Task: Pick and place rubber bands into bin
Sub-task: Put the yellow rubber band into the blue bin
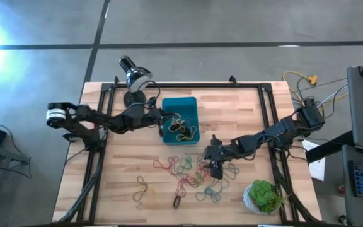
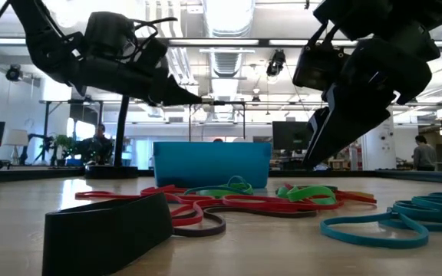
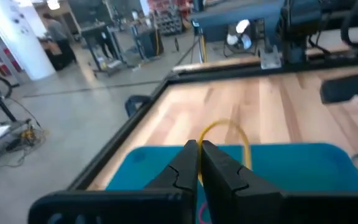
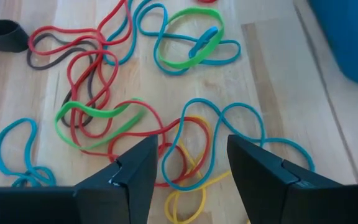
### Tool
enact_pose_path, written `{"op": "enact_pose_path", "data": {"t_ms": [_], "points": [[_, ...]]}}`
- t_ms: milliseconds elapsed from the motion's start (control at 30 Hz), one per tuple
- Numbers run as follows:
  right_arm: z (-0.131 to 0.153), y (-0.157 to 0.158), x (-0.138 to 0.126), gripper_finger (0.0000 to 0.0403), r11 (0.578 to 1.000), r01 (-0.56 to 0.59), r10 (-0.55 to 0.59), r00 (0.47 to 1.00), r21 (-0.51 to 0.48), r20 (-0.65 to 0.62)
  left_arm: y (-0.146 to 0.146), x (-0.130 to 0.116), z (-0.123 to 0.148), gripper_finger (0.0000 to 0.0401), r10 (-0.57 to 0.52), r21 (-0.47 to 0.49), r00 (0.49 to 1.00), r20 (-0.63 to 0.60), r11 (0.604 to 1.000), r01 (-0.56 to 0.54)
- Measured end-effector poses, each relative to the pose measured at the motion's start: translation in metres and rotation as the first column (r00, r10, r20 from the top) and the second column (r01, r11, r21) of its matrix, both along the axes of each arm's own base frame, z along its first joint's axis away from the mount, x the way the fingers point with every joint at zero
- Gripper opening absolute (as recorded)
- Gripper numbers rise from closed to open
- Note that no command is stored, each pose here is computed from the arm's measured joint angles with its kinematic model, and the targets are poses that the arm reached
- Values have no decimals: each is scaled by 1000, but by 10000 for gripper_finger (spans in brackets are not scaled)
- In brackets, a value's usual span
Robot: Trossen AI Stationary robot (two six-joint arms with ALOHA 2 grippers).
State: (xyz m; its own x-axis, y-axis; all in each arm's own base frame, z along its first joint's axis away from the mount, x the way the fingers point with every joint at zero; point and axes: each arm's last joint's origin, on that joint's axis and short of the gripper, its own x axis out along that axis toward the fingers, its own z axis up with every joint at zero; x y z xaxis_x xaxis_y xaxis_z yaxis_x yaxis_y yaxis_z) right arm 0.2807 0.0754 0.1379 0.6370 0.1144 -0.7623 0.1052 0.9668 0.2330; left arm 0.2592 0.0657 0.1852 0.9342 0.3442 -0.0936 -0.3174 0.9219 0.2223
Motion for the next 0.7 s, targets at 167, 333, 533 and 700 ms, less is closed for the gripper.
{"op": "enact_pose_path", "data": {"t_ms": [167, 333, 533, 700], "points": [[0, 0, 0, 187, 1000, 5, -5, 1000, -11, 4, 0, 0, -2, 48, 0, -4, 1000, -18, 1000, 0], [0, 0, 0, 187, 1000, 8, -8, 1000, -13, 8, 1, 0, -1, 103, 35, 1, 999, -17, 999, -35], [0, 0, 1, 187, 1000, -6, 6, 1000, -24, 11, 0, 0, -1, 139, 5, -16, 1000, -11, 1000, -5], [3, 2, 3, 187, 999, -35, 37, 998, -31, 59, -6, 1, 0, 141, -170, -134, 985, 36, 976, 173]]}}
